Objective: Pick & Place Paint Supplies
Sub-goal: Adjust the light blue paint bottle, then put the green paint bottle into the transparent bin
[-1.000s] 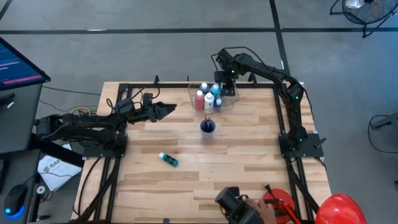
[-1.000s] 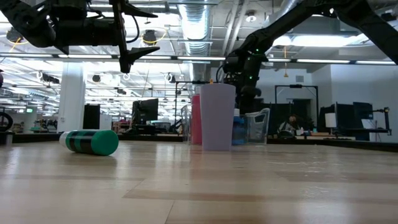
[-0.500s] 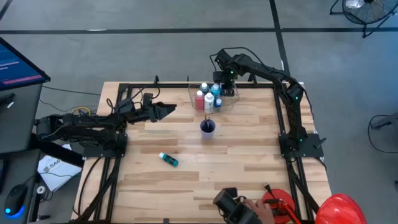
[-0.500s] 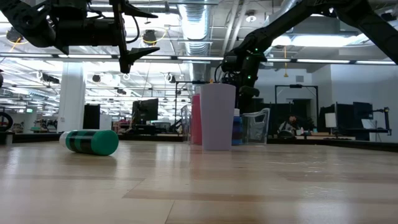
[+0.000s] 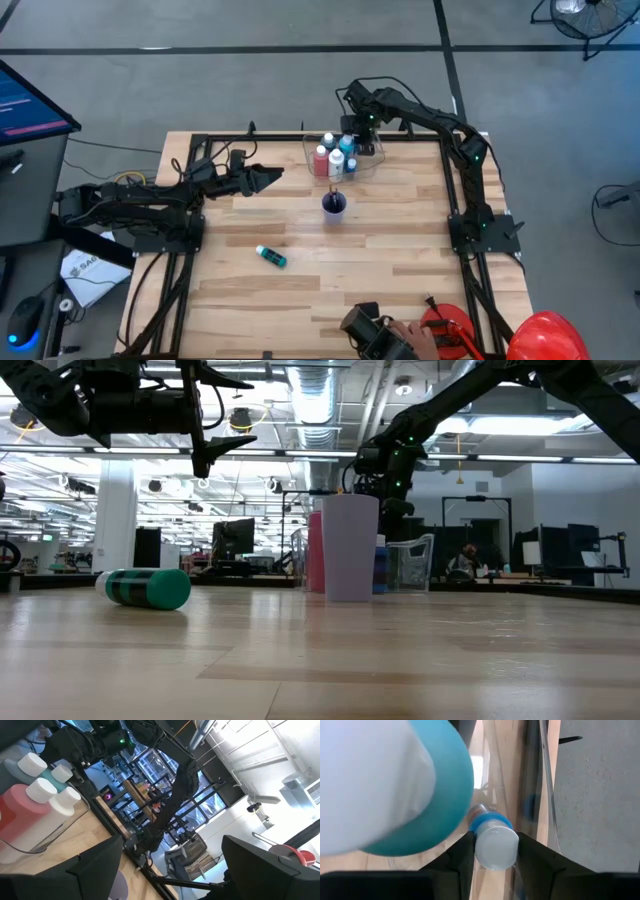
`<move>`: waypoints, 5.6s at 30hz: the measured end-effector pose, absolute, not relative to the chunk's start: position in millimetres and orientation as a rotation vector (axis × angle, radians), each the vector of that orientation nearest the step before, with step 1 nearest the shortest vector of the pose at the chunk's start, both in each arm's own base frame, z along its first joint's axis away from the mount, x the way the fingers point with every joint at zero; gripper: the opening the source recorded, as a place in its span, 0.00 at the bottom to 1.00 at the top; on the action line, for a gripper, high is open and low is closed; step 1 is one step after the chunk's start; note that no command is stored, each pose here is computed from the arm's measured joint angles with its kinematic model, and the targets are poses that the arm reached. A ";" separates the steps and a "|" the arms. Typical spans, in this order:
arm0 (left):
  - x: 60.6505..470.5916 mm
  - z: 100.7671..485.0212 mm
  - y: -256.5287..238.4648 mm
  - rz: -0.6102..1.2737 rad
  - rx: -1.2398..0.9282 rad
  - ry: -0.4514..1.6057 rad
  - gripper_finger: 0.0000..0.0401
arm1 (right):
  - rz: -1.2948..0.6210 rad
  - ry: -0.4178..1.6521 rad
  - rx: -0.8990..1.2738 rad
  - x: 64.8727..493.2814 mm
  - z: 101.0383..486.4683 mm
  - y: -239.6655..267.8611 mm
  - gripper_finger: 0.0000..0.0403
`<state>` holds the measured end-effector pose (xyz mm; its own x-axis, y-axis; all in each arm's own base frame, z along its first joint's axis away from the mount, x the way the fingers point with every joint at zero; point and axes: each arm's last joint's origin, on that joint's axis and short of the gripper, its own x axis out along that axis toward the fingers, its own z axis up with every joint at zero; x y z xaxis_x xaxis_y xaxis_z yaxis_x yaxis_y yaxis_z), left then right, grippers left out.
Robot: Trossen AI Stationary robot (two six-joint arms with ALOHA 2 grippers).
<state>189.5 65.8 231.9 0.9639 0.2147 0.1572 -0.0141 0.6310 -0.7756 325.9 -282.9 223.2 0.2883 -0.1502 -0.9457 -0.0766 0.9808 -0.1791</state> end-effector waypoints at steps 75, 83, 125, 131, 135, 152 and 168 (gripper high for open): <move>189.5 231.9 65.8 0.132 -0.880 -0.245 0.84 | -0.093 1.308 -0.260 331.6 227.3 -279.4 0.58; 189.5 232.0 65.8 0.132 -0.879 -0.245 0.84 | -0.117 1.282 -0.282 334.3 244.5 -281.9 0.58; 190.1 232.4 63.2 0.063 -0.931 -0.220 0.84 | -0.247 0.951 -0.004 389.8 397.4 -112.9 0.58; 192.9 232.5 54.2 0.016 -0.990 -0.201 0.84 | -0.081 1.006 -0.068 398.9 393.7 -40.2 0.58; 196.5 232.5 39.1 -0.057 -1.042 -0.163 0.84 | 0.008 1.045 -0.116 397.3 391.5 -1.1 0.58; 186.8 235.0 -76.4 -0.213 -1.084 -0.051 0.84 | 0.111 0.983 -0.082 393.3 394.0 76.6 0.49; 183.3 199.2 -82.3 -0.405 -1.047 0.529 0.84 | -0.267 0.720 0.201 421.0 355.6 116.7 0.35</move>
